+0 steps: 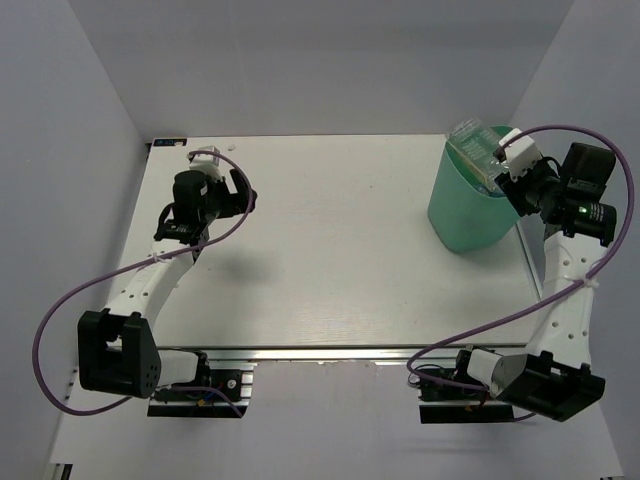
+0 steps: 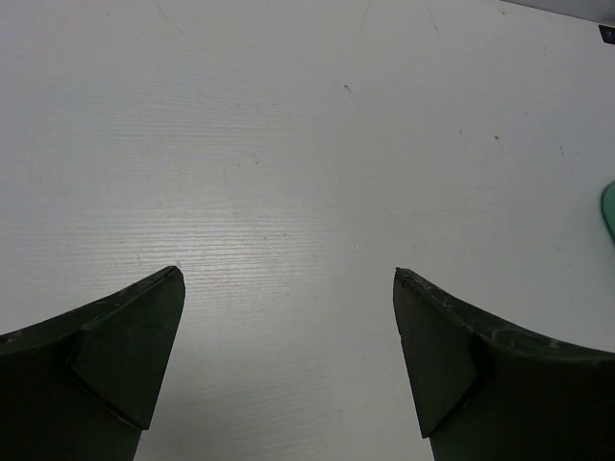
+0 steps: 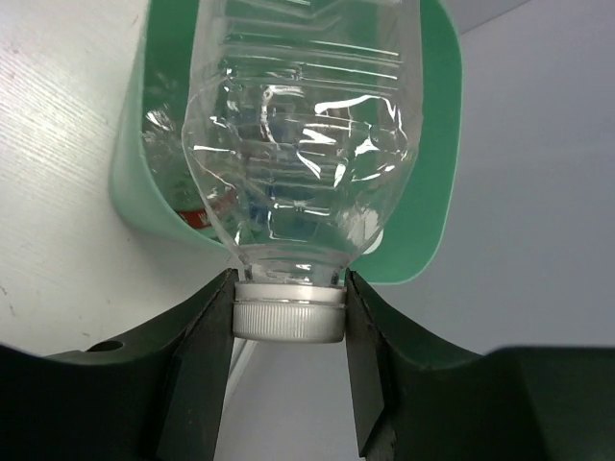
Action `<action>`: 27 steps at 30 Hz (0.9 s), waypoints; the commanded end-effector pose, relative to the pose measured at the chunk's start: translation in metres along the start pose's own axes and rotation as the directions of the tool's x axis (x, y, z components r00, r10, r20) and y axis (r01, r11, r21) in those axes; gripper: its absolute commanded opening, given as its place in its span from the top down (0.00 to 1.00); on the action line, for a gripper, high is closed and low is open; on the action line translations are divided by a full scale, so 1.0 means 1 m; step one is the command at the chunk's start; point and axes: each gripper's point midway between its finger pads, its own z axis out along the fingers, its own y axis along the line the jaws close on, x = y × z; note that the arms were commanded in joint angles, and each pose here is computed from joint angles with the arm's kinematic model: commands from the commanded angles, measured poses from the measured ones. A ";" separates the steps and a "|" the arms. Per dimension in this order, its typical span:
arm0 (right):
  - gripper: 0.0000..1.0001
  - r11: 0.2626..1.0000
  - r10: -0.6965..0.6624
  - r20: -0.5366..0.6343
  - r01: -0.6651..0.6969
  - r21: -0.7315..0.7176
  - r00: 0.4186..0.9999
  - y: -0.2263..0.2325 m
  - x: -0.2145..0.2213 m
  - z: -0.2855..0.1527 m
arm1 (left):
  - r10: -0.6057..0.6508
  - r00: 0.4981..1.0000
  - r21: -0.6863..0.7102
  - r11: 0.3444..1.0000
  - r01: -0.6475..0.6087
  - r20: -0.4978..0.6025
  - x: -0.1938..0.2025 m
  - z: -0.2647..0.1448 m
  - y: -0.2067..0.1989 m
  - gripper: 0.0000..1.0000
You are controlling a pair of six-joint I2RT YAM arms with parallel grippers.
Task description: Put the plastic bottles in the bin
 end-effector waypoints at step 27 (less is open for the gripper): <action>0.11 0.993 -0.052 0.086 0.042 0.110 0.995 -0.027 -0.024 -0.002 | 0.000 1.000 0.029 1.000 0.000 -0.007 -0.010 0.017 -0.005 0.02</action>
